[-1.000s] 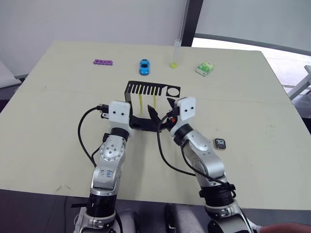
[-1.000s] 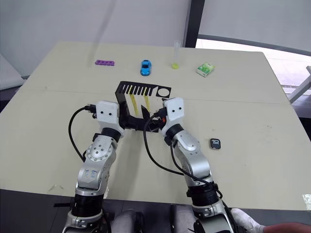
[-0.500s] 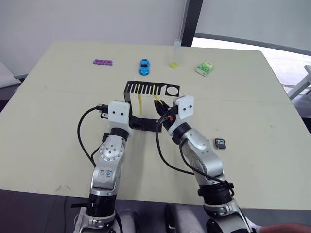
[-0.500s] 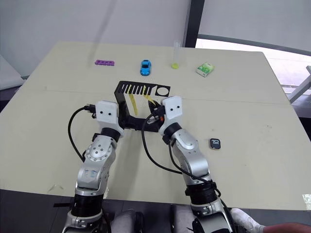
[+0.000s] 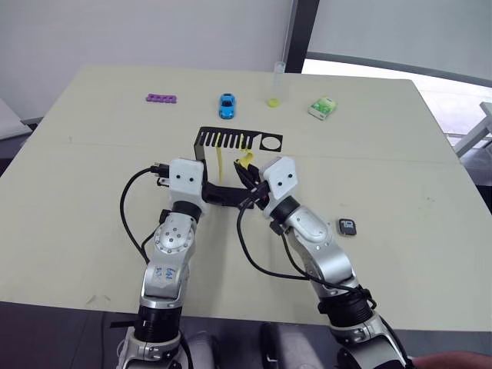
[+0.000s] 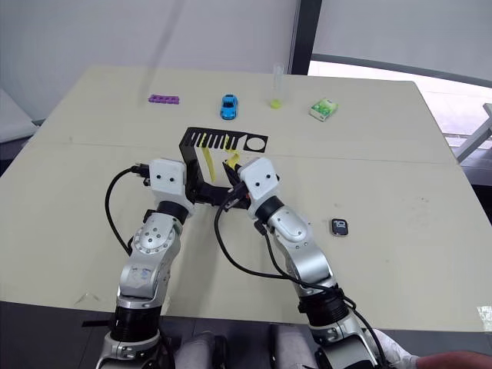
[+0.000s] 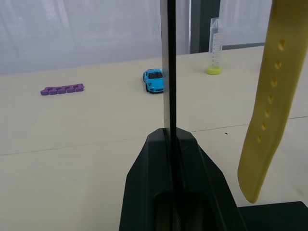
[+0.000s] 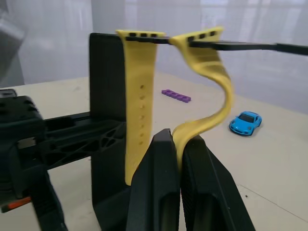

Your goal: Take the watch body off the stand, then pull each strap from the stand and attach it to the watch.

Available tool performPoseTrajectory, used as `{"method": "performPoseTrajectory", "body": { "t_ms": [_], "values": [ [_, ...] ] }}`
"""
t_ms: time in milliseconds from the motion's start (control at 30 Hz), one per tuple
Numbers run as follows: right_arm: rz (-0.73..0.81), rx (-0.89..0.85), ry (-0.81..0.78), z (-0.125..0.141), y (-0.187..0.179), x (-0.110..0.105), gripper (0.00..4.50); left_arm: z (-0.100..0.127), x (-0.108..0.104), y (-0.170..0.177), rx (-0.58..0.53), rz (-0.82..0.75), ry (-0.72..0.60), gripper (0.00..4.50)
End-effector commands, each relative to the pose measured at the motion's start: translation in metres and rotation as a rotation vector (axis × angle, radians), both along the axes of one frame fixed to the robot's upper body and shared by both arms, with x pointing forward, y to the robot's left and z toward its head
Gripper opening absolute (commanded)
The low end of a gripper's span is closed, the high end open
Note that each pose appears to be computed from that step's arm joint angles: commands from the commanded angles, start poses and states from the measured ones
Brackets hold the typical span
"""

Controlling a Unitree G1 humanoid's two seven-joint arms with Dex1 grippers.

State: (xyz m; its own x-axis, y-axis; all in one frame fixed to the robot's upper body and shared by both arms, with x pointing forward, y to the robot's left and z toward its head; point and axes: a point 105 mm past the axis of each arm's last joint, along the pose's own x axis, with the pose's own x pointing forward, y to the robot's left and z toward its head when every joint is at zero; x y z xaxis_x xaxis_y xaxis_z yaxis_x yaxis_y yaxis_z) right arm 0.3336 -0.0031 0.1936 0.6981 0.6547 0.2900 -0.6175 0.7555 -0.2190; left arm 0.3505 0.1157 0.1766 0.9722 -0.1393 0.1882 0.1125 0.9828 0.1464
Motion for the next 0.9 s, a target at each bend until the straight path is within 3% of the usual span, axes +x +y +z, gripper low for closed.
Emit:
{"method": "performPoseTrajectory", "body": {
  "t_ms": [33, 167, 467, 900],
  "values": [
    [0.014, 0.006, -0.056, 0.019, 0.003, -0.004, 0.02, 0.008, -0.002, -0.01, 0.033, -0.032, -0.033, 0.0],
    [-0.023, -0.037, -0.045, 0.014, 0.0, 0.0, 0.02, 0.009, -0.004, -0.012, 0.044, -0.032, -0.038, 0.0],
    [-0.067, -0.244, -0.213, 0.008, -0.006, -0.008, 0.02, 0.006, -0.005, -0.009, 0.043, -0.004, -0.029, 0.0],
    [-0.112, -0.207, -0.275, 0.017, -0.01, -0.007, 0.02, 0.004, -0.004, -0.013, 0.043, -0.023, -0.016, 0.0]
  ]
}}
